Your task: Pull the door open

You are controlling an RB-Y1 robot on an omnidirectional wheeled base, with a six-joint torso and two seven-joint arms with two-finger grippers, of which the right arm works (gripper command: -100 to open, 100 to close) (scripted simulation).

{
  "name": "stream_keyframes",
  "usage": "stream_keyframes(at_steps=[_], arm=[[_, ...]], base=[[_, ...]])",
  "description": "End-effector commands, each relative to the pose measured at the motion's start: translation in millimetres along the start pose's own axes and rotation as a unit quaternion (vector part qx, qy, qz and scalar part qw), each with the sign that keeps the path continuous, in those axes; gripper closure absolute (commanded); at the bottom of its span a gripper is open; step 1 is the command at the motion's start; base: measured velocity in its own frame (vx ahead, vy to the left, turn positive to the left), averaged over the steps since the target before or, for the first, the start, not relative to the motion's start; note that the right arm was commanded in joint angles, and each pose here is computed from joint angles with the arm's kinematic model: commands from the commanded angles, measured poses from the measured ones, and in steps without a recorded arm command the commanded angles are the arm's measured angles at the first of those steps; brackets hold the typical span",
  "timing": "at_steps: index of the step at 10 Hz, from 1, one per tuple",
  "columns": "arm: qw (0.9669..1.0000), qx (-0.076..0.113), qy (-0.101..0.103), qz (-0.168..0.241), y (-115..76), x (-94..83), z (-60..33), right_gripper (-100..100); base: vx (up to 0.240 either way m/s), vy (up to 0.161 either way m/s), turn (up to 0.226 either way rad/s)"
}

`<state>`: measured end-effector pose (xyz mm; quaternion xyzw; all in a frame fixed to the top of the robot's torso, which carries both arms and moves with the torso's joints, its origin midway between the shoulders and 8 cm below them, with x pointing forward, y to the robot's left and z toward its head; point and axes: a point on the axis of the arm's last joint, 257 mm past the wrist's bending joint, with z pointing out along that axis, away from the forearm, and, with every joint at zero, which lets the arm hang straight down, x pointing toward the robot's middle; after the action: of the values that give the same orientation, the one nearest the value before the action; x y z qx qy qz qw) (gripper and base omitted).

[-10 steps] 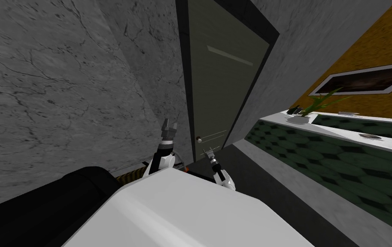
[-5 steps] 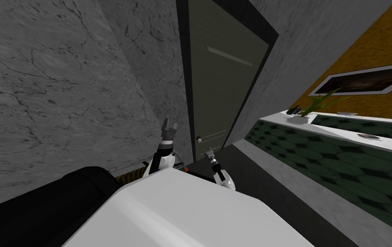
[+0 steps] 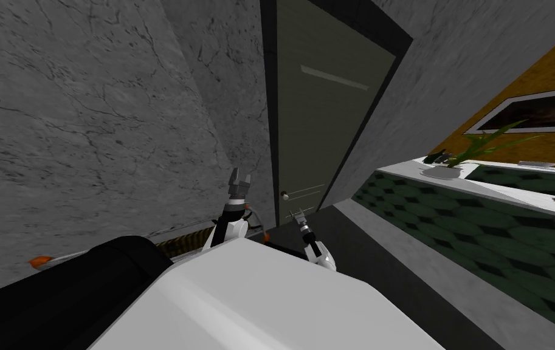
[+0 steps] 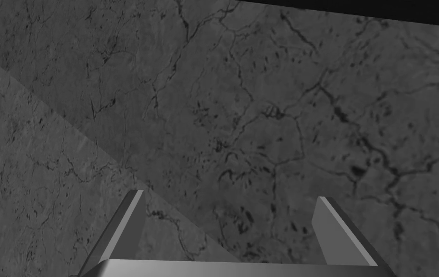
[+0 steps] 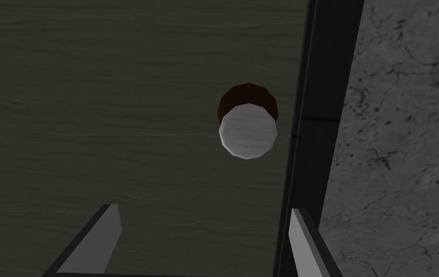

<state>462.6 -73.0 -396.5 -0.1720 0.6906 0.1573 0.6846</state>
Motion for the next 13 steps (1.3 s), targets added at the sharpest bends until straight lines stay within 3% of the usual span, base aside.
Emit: stream_keyframes(at_steps=[1,2,3,4,5,6,8,9,10,13], arm=[[0.9997,0.024,0.003,-0.004,-26.4,1.6,-5.9,-100],[0.9997,0.024,-0.003,-0.006,-27.4,-4.2,-3.1,-100],[0.9997,0.024,0.003,-0.004,-26.4,1.6,-5.9,-100],[0.9991,0.041,0.005,-0.006,-44.0,2.4,-9.9,-100],[0.9991,0.041,0.005,-0.006,-44.0,2.4,-9.9,-100],[0.9982,0.060,0.006,-0.007,-62.6,2.8,-14.6,-100],[0.9968,0.080,0.006,-0.009,-81.8,3.0,-19.9,-100],[0.9968,0.080,0.006,-0.009,-81.8,3.0,-19.9,-100],[0.9949,0.101,0.007,-0.010,-101.3,3.0,-25.8,-100],[0.9911,0.133,0.007,-0.009,-129.7,2.6,-35.5,-100]], base=[[-0.145,-0.005,0.266],[-0.137,0.006,0.143],[-0.073,0.000,-0.011],[-0.076,0.014,0.242],[-0.064,0.012,0.138],[-0.078,0.038,0.244],[-0.075,0.061,0.222],[-0.037,0.029,0.070],[-0.039,0.049,0.303],[-0.015,0.052,0.228]])
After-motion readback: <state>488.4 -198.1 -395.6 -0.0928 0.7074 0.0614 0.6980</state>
